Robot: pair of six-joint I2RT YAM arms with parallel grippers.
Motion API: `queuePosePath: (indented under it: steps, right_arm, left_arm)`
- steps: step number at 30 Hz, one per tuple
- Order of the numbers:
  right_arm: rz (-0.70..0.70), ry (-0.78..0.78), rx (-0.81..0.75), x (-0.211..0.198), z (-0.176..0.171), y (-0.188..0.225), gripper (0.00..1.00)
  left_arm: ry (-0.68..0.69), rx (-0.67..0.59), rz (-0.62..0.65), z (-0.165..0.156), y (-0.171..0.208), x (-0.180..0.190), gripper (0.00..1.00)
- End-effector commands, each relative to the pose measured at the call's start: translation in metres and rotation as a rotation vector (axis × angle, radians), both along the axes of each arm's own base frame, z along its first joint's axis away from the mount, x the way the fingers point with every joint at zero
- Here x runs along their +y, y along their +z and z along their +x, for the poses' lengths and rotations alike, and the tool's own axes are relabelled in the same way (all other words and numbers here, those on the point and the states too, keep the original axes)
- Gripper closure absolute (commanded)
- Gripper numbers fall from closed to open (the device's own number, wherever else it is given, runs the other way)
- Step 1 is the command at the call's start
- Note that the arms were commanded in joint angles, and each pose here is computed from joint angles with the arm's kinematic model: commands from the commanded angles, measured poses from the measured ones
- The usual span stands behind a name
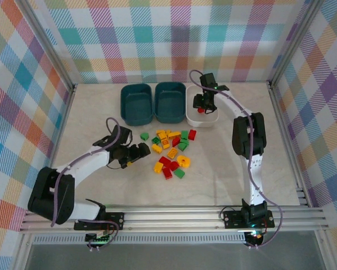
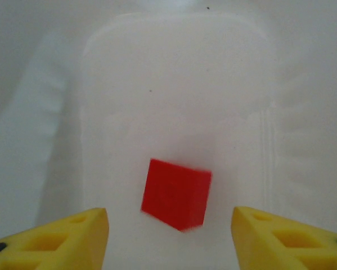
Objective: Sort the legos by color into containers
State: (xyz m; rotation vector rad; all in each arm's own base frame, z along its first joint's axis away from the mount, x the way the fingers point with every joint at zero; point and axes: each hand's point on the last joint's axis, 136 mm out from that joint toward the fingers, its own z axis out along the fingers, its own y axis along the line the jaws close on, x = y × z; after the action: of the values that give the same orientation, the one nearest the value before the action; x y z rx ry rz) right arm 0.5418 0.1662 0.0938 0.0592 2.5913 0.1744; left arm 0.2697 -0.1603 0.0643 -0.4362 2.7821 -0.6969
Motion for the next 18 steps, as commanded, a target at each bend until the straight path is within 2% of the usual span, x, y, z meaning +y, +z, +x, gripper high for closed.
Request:
queuePosePath:
  steps: [1, 3, 6, 9, 13, 18]
  right_arm:
    - [0.041, 0.039, -0.140, 0.006, -0.014, 0.075, 0.37]
    - [0.058, 0.053, -0.181, 0.008, -0.039, 0.088, 0.36]
    - [0.095, 0.085, -0.180, 0.012, -0.084, 0.082, 0.36]
    - [0.131, 0.098, -0.123, 0.008, -0.125, 0.059, 0.36]
    - [0.134, 0.102, -0.050, -0.005, -0.169, 0.031, 0.36]
    - [0.158, 0.090, -0.030, -0.011, -0.191, 0.019, 0.36]
  left_arm:
    - [-0.074, -0.018, 0.039, 0.001, 0.008, -0.015, 0.11]
    - [-0.122, -0.042, 0.160, 0.001, 0.010, -0.014, 0.14]
    - [-0.199, -0.084, 0.292, 0.001, 0.014, -0.018, 0.20]
    - [-0.268, -0.098, 0.327, -0.002, 0.013, -0.029, 0.25]
    - [-0.397, -0.110, 0.351, -0.014, 0.005, -0.049, 0.26]
    - [-0.470, -0.089, 0.397, -0.022, -0.013, -0.061, 0.29]
